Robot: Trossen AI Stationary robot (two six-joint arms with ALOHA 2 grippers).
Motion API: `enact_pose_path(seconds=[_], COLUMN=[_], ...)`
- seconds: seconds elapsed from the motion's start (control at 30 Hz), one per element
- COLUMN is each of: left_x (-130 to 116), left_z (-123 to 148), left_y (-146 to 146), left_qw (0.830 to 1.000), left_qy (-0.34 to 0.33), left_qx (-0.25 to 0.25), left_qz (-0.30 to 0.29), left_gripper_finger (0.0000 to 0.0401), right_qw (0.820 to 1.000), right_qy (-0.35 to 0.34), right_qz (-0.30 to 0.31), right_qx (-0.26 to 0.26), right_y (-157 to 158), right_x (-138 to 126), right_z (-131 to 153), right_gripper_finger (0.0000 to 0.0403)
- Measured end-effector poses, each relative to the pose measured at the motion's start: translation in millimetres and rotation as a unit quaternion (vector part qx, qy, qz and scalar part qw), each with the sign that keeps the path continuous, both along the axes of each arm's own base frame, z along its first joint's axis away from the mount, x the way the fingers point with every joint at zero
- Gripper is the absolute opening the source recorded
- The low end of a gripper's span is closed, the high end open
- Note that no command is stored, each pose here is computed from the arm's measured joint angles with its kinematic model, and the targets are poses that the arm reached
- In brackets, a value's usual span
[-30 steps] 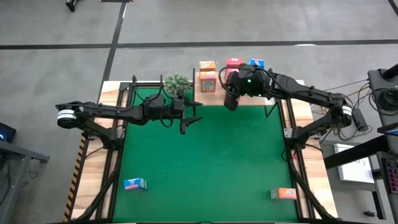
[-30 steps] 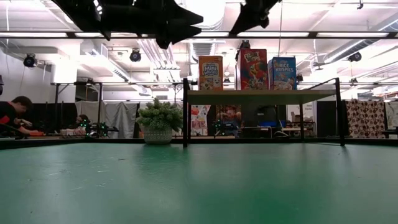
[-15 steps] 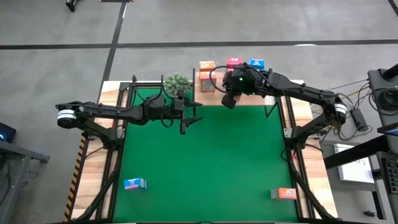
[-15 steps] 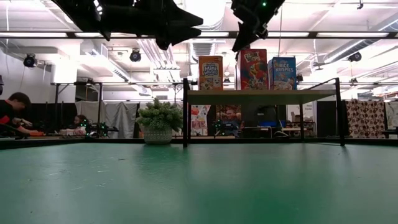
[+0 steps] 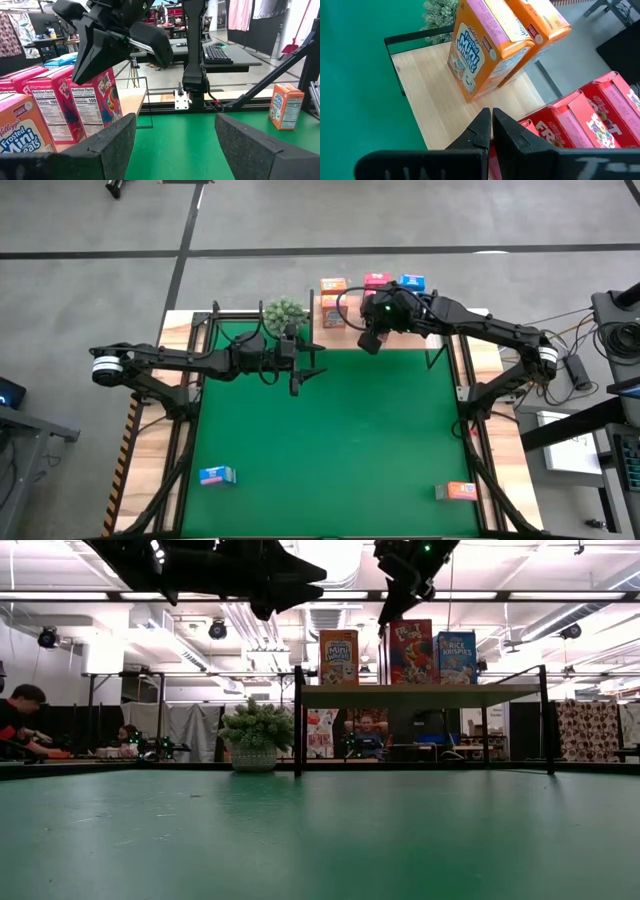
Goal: Stack cereal on shelf
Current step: Put the red cereal box on the shelf aligned with the other red cereal box, then put the blue cereal box on the shelf aligned with the other blue cereal box
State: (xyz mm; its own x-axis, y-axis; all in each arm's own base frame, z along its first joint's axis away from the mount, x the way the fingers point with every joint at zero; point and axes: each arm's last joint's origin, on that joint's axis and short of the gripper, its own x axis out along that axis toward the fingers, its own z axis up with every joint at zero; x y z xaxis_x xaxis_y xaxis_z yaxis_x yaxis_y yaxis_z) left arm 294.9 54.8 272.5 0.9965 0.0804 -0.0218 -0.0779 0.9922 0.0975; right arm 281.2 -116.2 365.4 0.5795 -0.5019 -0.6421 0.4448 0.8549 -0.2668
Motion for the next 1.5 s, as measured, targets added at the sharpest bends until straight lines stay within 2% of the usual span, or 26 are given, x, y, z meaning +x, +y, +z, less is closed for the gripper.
enact_pose_path(seconds=[0.23, 0.53, 0.83, 0.93, 1.03, 1.13, 1.27, 1.4, 1.5], left_x=[0, -2, 1, 7, 11, 11, 3, -12, -26], left_z=[0, 3, 10, 21, 29, 40, 48, 61, 68], left_y=[0, 1, -3, -12, -24, -34, -46, -60, -73], left_qw=[1.0, 1.0, 0.998, 0.998, 0.994, 0.985, 0.959, 0.924, 0.89], left_qy=[0.0, -0.007, -0.006, 0.019, 0.073, 0.147, 0.262, 0.358, 0.428], left_qx=[0.0, -0.008, -0.058, -0.063, -0.07, -0.079, -0.089, -0.118, -0.151], left_qz=[0.0, 0.002, -0.004, -0.02, -0.037, -0.048, -0.058, -0.06, -0.051], left_gripper_finger=[0.0256, 0.0256, 0.0256, 0.0256, 0.0256, 0.0256, 0.0256, 0.0256, 0.0256], right_qw=[1.0, 0.994, 0.974, 0.965, 0.957, 0.948, 0.936, 0.921, 0.913], right_qy=[-0.025, -0.07, -0.146, -0.17, -0.184, -0.201, -0.228, -0.265, -0.283], right_qz=[0.008, 0.08, 0.172, 0.193, 0.216, 0.24, 0.258, 0.274, 0.284], right_qx=[-0.001, 0.003, -0.037, -0.056, -0.062, -0.062, -0.069, -0.081, -0.083], right_y=[6, 42, 84, 91, 96, 101, 109, 116, 122], right_x=[-1, -20, -30, -32, -36, -42, -51, -61, -65], right_z=[11, 28, -7, -21, -32, -41, -52, -60, -65], right_gripper_finger=[0.0009, 0.0009, 0.0009, 0.0009, 0.0009, 0.0009, 0.0009, 0.0009, 0.0009])
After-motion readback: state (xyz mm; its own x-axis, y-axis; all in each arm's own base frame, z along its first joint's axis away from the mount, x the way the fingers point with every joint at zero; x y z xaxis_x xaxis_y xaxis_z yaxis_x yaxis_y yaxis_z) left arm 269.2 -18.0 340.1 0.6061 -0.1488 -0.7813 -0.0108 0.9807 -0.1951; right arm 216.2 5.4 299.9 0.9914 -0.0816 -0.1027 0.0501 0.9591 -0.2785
